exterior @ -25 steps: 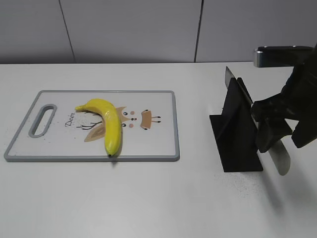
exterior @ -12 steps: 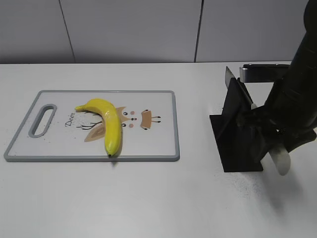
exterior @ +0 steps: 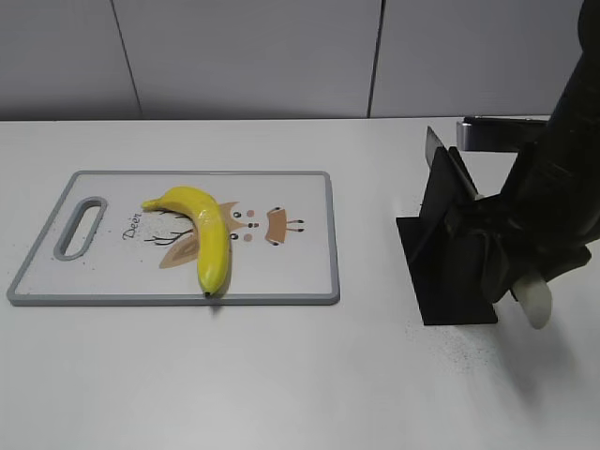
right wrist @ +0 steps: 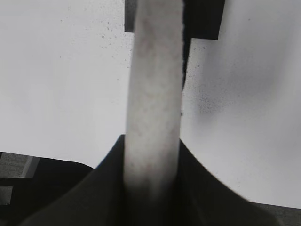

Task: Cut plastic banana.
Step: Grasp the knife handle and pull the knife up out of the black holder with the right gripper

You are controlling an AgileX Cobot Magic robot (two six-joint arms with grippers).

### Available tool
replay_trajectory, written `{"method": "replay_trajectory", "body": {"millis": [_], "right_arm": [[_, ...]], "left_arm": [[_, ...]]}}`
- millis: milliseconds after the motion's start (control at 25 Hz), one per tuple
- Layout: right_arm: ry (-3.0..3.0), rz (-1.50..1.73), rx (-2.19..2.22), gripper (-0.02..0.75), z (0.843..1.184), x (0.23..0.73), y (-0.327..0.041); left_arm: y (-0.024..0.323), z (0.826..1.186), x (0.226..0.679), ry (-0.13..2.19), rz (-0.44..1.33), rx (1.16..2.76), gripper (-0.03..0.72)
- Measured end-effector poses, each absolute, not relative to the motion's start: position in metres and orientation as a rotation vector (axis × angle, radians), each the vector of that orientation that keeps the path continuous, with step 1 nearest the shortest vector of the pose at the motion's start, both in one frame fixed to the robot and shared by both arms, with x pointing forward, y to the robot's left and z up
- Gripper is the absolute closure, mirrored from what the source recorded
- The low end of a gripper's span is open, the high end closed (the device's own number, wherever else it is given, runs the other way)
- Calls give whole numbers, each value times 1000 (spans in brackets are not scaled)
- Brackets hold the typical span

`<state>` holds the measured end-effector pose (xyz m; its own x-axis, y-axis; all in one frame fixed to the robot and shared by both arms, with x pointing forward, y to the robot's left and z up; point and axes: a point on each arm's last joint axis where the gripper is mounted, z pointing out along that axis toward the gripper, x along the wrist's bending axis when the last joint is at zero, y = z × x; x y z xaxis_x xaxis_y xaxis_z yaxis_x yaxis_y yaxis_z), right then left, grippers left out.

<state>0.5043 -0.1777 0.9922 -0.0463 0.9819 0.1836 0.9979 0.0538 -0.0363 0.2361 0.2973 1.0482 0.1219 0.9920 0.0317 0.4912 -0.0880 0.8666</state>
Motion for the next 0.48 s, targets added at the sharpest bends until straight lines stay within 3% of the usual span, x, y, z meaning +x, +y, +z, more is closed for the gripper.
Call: {"method": "replay_trajectory", "body": {"millis": [480], "right_arm": [[-2274,-191,-2048,573,1041,506,-183]], "left_arm": [[297,1048,236,1459,879,1680,114]]}}
